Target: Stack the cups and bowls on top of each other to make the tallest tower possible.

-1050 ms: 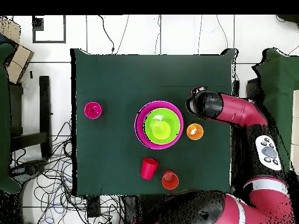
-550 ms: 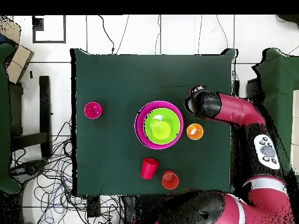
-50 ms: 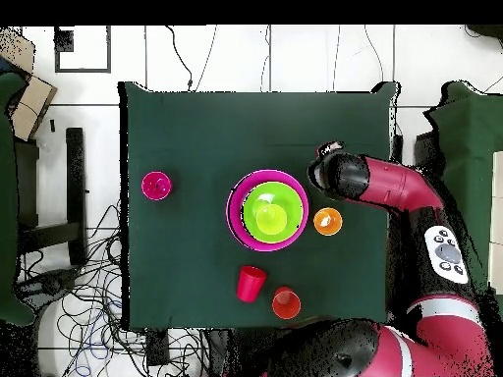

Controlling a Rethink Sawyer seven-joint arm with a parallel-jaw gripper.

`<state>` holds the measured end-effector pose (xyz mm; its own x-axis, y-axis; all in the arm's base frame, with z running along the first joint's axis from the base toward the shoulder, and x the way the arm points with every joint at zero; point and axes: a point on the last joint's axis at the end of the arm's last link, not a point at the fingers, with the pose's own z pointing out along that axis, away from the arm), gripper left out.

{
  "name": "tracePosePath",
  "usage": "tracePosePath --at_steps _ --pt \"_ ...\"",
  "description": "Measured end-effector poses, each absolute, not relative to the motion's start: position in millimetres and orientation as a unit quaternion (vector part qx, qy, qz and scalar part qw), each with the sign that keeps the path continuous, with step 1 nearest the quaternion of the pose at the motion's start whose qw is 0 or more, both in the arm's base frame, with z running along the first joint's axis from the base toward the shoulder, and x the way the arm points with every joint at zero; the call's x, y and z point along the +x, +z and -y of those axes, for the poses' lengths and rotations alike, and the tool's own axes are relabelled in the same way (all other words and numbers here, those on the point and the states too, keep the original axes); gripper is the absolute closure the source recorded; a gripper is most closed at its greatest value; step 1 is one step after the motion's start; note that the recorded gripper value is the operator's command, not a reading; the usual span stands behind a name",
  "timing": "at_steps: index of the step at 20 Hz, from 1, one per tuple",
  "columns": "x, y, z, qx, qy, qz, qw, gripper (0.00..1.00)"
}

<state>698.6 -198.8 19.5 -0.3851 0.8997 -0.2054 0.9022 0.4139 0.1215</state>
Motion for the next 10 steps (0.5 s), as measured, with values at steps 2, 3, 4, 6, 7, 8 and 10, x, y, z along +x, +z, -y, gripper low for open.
tracePosePath --at_steps 2,3,4,6,7,8,10 --pt "698.6 19.4 198.7 0.541 -0.005 -0.832 0.120 0.00" --pt "698.6 19.4 198.6 0.541 -0.005 -0.832 0.120 0.00" --pt "698.5 19.3 198.4 0.541 -0.005 -0.832 0.120 0.00" --pt "698.4 19.1 197.9 0.541 -0.005 -0.832 0.119 0.00" --pt "698.3 19.0 197.7 0.541 -0.004 -0.833 0.119 0.00" --pt "698.2 19.0 197.5 0.541 -0.004 -0.833 0.119 0.00" --pt "698.1 18.9 197.3 0.541 -0.004 -0.833 0.119 0.00"
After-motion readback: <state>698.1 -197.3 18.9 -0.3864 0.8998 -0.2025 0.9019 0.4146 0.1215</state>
